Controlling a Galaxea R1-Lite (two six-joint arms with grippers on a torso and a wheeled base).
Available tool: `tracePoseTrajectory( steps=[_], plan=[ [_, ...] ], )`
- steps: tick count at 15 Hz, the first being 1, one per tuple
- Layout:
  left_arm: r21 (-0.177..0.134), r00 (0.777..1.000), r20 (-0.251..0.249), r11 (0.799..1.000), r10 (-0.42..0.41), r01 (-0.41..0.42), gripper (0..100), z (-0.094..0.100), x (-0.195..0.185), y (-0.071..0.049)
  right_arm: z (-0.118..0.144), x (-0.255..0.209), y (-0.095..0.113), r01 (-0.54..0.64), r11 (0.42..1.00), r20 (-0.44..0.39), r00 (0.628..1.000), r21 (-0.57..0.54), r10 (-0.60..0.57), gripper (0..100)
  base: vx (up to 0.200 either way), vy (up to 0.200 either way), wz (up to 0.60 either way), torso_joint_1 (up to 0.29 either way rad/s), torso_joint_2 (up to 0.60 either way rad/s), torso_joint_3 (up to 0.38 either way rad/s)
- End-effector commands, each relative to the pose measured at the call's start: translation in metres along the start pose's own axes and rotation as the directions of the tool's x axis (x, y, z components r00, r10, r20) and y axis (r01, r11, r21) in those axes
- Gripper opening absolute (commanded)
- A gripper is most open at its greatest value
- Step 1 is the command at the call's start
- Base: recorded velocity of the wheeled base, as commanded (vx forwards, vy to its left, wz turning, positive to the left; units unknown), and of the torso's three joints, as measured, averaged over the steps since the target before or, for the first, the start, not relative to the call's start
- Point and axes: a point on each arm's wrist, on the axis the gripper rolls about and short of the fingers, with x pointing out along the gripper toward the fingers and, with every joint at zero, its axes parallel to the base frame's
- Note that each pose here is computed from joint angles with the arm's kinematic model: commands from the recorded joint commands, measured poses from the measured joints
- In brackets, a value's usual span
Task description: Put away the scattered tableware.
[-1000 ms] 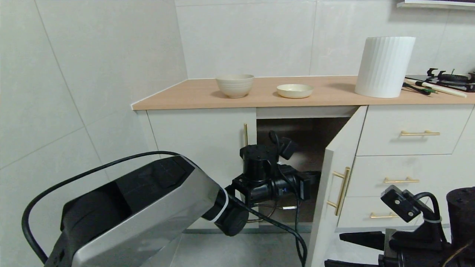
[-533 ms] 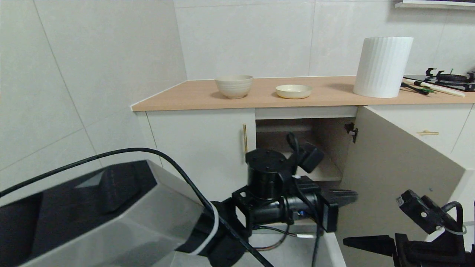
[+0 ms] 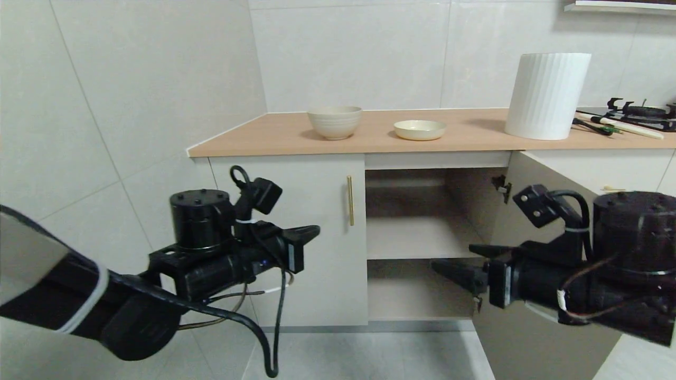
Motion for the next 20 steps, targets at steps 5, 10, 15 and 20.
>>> tracePoseTrajectory(
  steps=[5,10,15,20],
  plan=[
    [-0.139,0.973,0.171,0.982,0.153,-0.13,0,0.062,-0.099,0.005,0.077,0.046,-0.013,0.116,0.993,0.06,0.991,0.019,-0.116,100,0.0,0.0,0.0,0.0,0.0,0.0],
    [-0.188,0.961,0.189,0.968,0.202,-0.167,0,0.068,-0.106,0.02,0.053,0.028,-0.021,0.128,0.99,-0.012,0.992,0.055,-0.128,100,0.0,0.0,0.0,0.0,0.0,0.0],
    [-0.21,0.973,0.102,0.961,0.207,-0.182,100,0.065,-0.105,0.019,0.053,0.026,-0.02,0.128,0.99,-0.012,0.992,0.057,-0.128,100,0.0,0.0,0.0,0.0,0.0,0.0],
    [-0.169,0.978,0.086,0.971,0.188,-0.172,100,0.063,-0.102,0.016,0.057,0.021,-0.019,0.128,0.99,0.0,0.992,0.056,-0.128,100,0.0,0.0,0.0,0.0,0.0,0.0]
  ],
)
